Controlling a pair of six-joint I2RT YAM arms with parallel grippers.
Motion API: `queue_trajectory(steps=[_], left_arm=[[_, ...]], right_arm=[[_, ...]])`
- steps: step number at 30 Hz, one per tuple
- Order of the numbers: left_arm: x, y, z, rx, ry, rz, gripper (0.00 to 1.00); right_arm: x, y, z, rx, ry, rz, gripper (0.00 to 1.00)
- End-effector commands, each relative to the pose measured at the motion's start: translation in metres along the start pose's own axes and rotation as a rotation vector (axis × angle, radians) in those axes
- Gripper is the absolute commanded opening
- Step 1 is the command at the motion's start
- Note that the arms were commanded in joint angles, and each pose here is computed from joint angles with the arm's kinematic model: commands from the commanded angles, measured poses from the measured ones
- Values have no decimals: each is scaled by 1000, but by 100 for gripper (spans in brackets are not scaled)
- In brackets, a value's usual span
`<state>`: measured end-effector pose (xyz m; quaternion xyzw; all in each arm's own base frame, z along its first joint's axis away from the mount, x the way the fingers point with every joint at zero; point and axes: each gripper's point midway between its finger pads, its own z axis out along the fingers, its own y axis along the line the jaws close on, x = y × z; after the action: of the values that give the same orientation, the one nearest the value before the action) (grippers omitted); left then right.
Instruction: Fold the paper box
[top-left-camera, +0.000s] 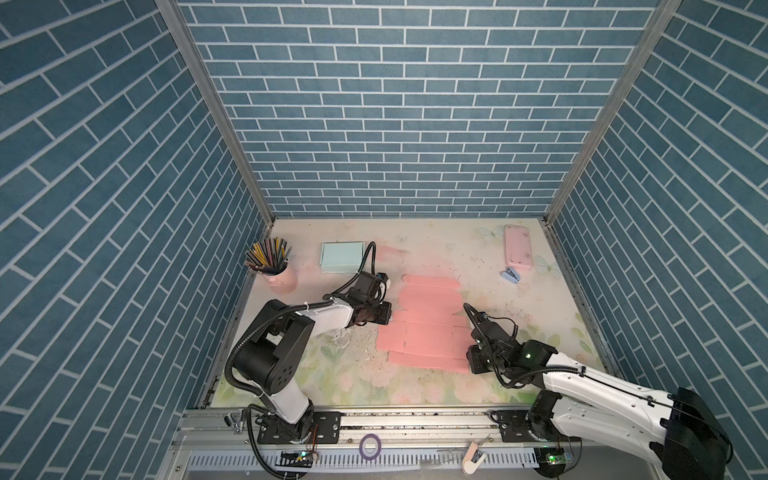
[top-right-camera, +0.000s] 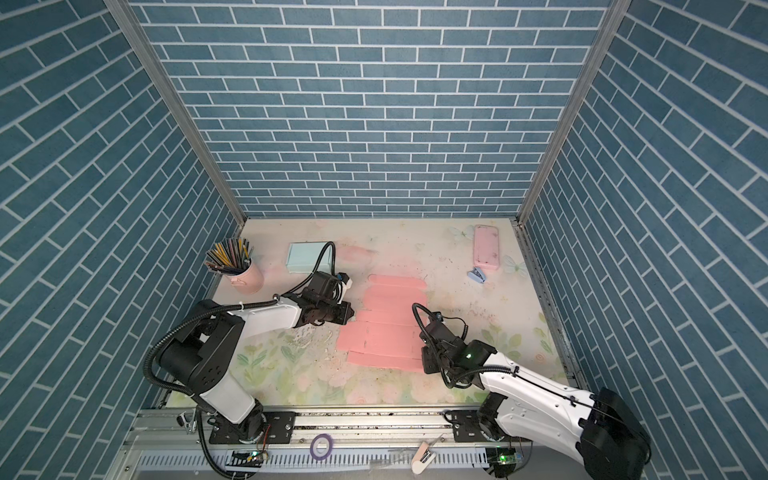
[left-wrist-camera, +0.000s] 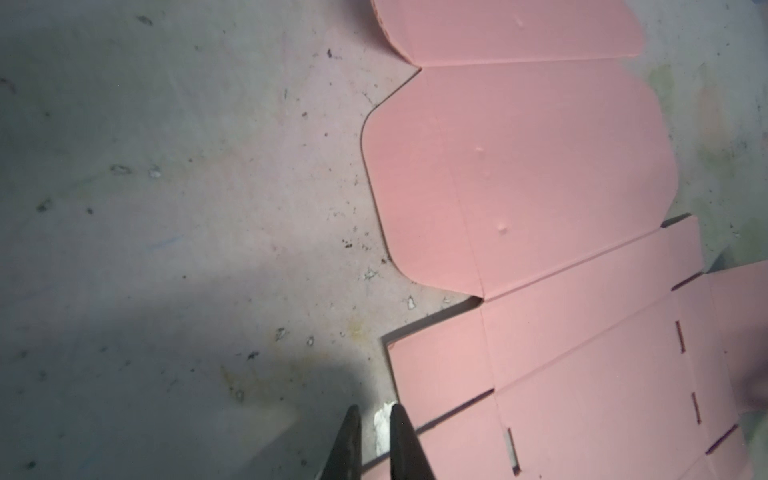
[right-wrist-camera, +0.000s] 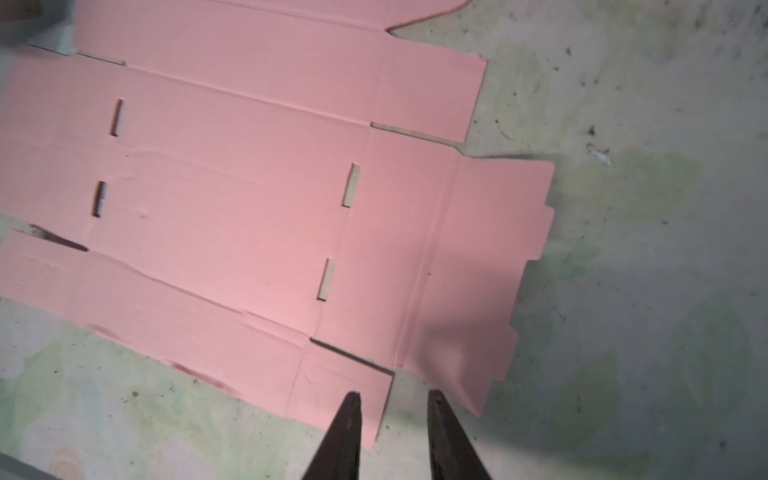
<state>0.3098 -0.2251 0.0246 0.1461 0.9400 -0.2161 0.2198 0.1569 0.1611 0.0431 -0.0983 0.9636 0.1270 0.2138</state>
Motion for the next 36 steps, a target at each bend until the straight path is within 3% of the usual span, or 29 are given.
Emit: queue_trajectory(steps=[1, 11, 25, 36], left_arm=[[16, 9, 1, -35, 28, 1, 16], [54, 13, -1, -38, 61, -19, 16], [100, -10, -16, -30, 99, 11, 16], [129, -24, -24, 13, 116, -21, 18]], right_arm=[[-5, -13, 5, 33, -49, 86, 29], [-24, -22, 22, -3, -48, 177, 29], [-74, -33, 37, 4, -68, 167, 28], [-122, -8, 82, -95, -34, 118, 26]])
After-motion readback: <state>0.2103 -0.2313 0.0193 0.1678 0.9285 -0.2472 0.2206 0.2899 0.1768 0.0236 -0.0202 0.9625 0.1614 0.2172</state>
